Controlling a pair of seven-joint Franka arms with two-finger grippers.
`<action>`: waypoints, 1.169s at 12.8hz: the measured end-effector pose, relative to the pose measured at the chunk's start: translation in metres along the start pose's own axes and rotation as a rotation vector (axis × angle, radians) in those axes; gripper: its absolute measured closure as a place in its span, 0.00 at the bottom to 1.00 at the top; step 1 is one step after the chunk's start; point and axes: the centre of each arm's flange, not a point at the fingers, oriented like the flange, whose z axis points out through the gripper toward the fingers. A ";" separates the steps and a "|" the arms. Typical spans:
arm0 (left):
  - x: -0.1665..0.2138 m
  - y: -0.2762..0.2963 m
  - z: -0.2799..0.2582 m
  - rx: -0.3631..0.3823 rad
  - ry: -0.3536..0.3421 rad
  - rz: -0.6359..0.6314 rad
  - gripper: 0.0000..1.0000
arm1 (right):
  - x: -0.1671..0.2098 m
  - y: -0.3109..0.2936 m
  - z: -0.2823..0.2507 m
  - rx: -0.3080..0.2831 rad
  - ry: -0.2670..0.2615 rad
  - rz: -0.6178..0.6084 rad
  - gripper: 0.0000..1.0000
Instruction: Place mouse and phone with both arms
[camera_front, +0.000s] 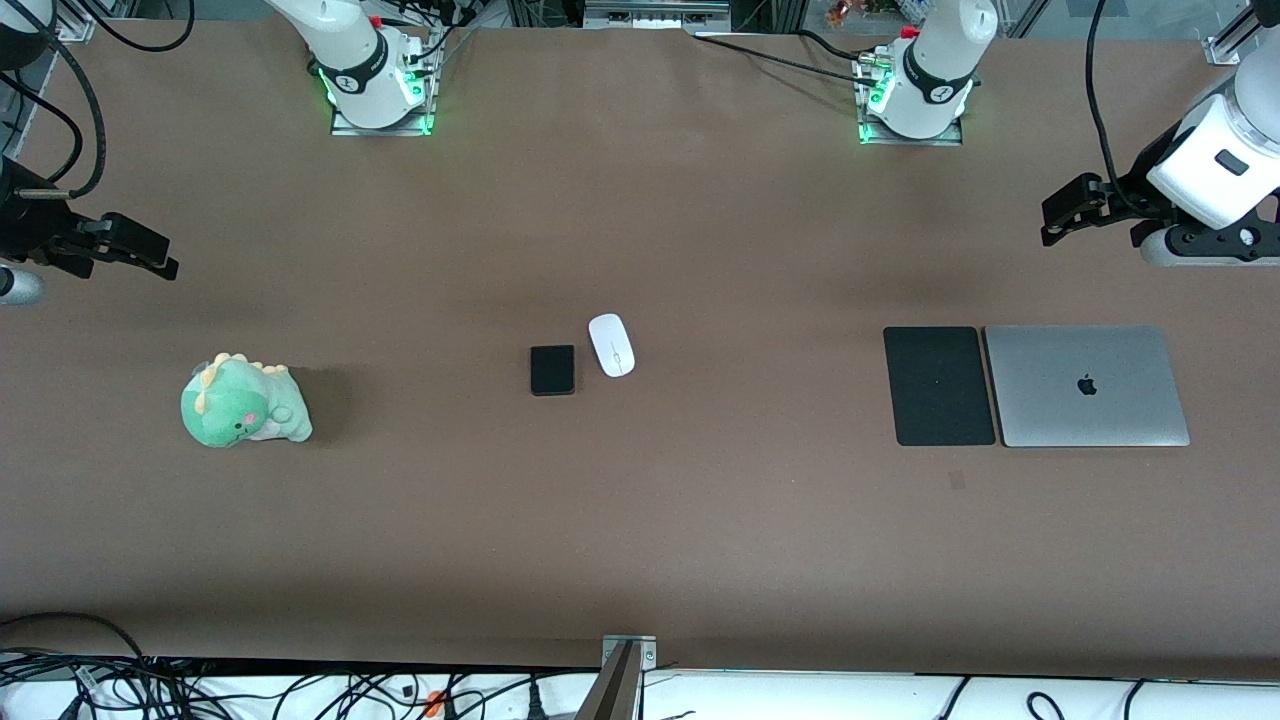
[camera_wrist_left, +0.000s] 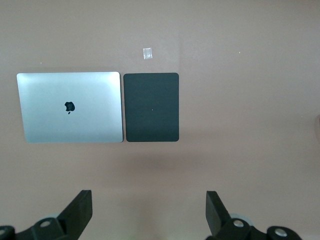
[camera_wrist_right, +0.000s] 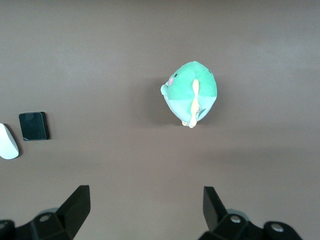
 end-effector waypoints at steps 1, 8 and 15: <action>0.000 0.000 0.000 0.000 0.000 0.005 0.00 | 0.000 0.000 0.000 0.000 -0.001 0.000 0.00; 0.000 0.000 -0.002 0.000 0.005 0.027 0.00 | -0.002 0.000 0.000 0.000 -0.013 0.000 0.00; 0.000 0.000 -0.002 0.000 0.005 0.030 0.00 | -0.002 0.000 -0.001 0.000 -0.012 0.000 0.00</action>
